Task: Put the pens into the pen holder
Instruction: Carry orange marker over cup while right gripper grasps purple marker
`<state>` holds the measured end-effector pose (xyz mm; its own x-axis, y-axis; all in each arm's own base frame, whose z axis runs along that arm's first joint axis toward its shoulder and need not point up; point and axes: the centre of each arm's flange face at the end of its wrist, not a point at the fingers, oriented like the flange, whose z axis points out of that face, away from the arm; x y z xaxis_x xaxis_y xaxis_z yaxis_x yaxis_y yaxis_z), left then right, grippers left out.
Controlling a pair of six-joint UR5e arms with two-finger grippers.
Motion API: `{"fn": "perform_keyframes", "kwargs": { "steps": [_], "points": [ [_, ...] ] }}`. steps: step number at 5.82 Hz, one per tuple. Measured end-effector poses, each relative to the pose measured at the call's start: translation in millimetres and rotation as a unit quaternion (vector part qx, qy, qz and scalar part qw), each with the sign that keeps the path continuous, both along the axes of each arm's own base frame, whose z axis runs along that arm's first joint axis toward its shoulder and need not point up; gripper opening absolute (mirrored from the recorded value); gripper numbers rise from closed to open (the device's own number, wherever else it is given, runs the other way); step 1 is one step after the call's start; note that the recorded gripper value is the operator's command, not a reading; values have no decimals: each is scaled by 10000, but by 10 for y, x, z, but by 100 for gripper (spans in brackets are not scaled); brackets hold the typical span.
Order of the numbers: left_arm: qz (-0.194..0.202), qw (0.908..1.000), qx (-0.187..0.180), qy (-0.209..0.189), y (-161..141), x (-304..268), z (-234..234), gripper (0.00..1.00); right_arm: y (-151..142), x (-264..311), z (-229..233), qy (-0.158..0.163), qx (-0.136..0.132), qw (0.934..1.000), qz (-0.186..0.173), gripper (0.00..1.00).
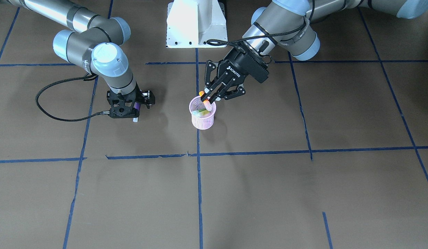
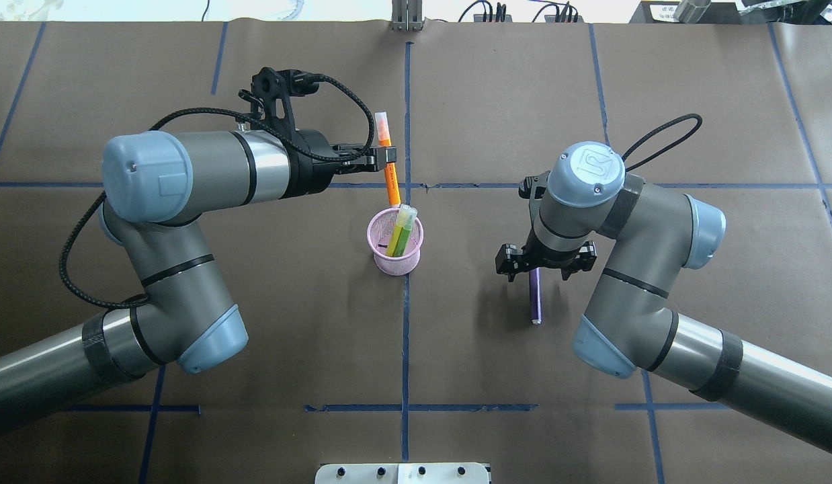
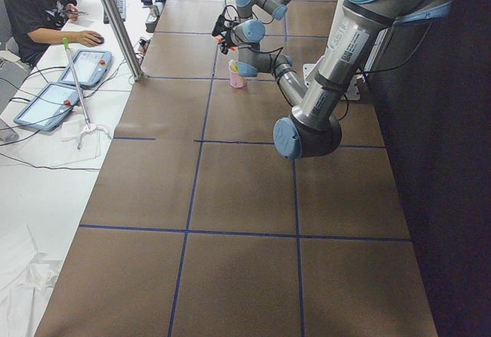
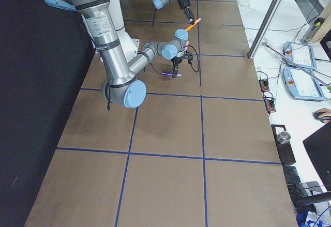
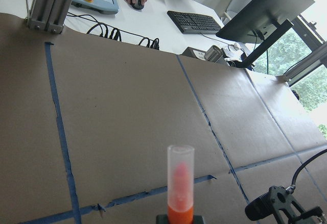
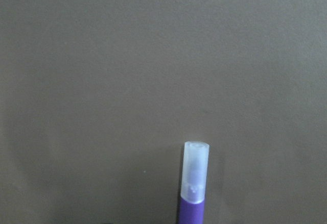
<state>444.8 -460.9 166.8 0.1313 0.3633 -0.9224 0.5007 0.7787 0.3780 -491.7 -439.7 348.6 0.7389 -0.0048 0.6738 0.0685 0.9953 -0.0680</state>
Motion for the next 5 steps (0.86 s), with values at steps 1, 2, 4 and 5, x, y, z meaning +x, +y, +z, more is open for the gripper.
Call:
{"fn": "perform_keyframes", "kwargs": {
  "steps": [1,2,4,5],
  "points": [
    [-181,9995,119,211,-50,19,110,0,-3,12,-35,-43,-20,10000,2,100],
    [-269,9984,245,437,-103,128,358,0,-2,15,-47,-59,-45,10000,9,100],
    [-241,9970,357,648,-91,329,869,0,-3,18,-52,-66,-54,10000,14,100],
    [-198,9969,366,675,-40,392,927,0,-10,25,-53,-67,-54,10000,22,100]
  ]
}}
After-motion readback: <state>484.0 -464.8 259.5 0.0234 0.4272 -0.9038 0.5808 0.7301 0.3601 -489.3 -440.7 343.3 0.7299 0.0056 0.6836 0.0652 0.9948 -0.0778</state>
